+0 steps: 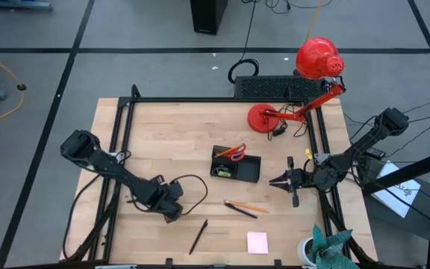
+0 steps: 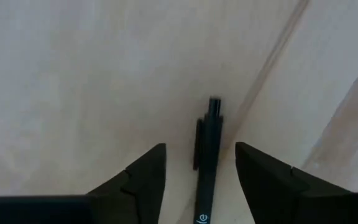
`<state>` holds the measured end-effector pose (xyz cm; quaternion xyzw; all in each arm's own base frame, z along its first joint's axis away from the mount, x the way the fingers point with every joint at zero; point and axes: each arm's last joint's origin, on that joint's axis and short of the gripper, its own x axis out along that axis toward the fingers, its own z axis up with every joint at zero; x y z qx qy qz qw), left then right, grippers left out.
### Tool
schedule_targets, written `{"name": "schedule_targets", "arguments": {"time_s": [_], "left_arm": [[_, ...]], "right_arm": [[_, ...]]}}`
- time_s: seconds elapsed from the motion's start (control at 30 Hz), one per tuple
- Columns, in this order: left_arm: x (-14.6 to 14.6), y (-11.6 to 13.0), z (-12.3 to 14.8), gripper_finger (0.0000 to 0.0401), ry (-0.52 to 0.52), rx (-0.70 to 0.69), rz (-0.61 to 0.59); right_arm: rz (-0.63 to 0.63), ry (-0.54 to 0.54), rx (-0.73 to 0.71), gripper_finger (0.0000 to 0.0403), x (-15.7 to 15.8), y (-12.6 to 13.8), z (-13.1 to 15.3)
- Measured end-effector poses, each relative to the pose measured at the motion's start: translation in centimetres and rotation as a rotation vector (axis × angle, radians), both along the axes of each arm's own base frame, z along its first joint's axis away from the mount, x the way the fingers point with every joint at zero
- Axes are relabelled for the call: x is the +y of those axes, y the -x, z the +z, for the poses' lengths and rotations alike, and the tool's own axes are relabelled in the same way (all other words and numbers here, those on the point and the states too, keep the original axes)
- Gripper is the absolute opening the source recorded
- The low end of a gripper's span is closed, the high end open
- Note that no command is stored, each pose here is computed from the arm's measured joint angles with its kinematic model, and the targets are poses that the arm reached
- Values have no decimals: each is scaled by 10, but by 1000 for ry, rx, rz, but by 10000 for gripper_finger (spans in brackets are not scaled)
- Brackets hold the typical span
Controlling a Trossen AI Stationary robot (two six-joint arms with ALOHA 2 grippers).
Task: Pick and place office supplies into organizer
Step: Put the black pen into the black desk organizer
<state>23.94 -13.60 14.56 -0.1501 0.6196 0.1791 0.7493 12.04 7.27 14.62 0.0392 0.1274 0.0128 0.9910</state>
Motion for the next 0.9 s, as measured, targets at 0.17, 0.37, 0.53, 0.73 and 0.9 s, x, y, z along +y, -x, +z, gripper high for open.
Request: {"name": "schedule_targets", "arguments": {"time_s": [0.17, 0.37, 0.53, 0.73, 0.9], "left_arm": [[7, 8, -18, 171, 56, -11, 19], [9, 12, -23, 142, 39, -10, -15], [10, 11, -24, 100, 26, -24, -49], [7, 9, -24, 41, 18, -66, -70], [-2, -5, -22, 22, 57, -226, -130]], "right_arm": [[1, 1, 8, 35, 0, 0, -1], [-1, -5, 11, 35, 0, 0, -1], [0, -5, 11, 34, 0, 0, -1], [25, -13, 16, 28, 1, 0, -1], [18, -43, 11, 28, 1, 0, -1]]}}
